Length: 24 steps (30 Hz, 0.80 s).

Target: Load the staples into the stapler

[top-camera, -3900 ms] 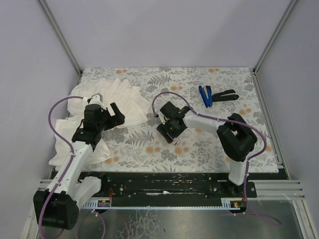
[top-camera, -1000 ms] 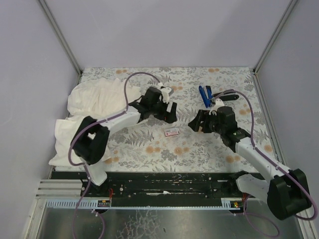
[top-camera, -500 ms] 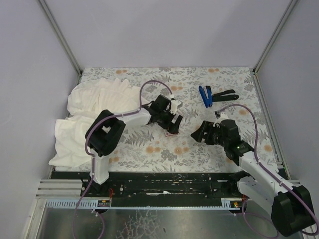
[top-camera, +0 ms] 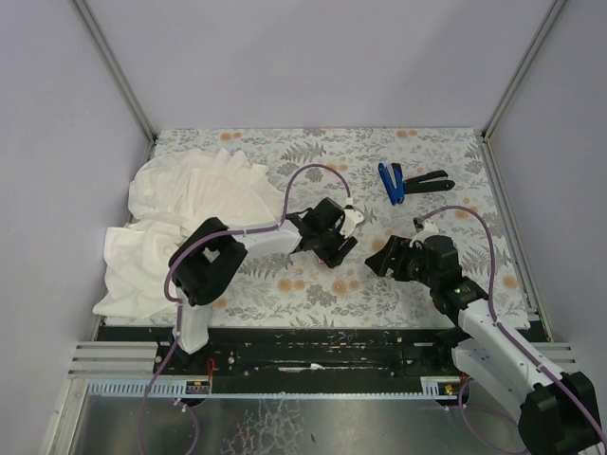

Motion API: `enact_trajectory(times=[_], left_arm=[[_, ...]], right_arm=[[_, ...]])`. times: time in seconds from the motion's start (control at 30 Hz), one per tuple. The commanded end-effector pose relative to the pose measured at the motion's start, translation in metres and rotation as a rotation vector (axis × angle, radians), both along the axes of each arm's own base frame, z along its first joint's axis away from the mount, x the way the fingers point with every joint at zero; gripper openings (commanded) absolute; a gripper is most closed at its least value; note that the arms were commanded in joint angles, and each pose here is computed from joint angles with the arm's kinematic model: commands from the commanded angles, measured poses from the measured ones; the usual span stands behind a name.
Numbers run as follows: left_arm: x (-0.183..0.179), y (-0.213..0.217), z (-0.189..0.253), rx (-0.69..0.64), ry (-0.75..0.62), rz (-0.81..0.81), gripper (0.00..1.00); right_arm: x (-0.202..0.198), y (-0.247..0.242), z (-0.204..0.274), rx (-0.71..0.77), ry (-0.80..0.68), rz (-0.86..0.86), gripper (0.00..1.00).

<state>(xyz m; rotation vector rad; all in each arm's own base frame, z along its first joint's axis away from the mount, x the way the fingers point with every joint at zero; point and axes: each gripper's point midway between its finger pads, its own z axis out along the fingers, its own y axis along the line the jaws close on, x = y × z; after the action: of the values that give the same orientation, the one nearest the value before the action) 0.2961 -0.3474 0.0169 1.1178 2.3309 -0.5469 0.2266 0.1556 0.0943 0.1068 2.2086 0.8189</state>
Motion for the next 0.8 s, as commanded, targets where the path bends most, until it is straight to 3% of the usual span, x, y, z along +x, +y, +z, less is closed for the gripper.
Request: enact_trajectory(times=[0.0, 0.27, 0.43, 0.6, 0.77], left_arm=[[-0.016, 0.019, -0.016, 0.134, -0.058, -0.002, 0.58], [-0.055, 0.012, -0.012, 0.117, -0.072, -0.058, 0.47], [-0.091, 0.002, -0.007, 0.087, -0.060, -0.138, 0.44], [-0.121, -0.003, 0.004, 0.045, -0.040, -0.208, 0.47], [-0.124, 0.002, -0.002, 0.064, -0.043, -0.199, 0.53]], right_arm=[[-0.003, -0.005, 0.002, 0.006, -0.014, -0.022, 0.82], [-0.017, -0.014, -0.022, 0.009, 0.090, -0.097, 0.82], [-0.030, -0.011, -0.039, 0.045, 0.186, -0.102, 0.73], [-0.039, 0.004, -0.040, 0.120, 0.222, -0.034, 0.63], [-0.044, 0.019, -0.042, 0.194, 0.277, 0.017, 0.54]])
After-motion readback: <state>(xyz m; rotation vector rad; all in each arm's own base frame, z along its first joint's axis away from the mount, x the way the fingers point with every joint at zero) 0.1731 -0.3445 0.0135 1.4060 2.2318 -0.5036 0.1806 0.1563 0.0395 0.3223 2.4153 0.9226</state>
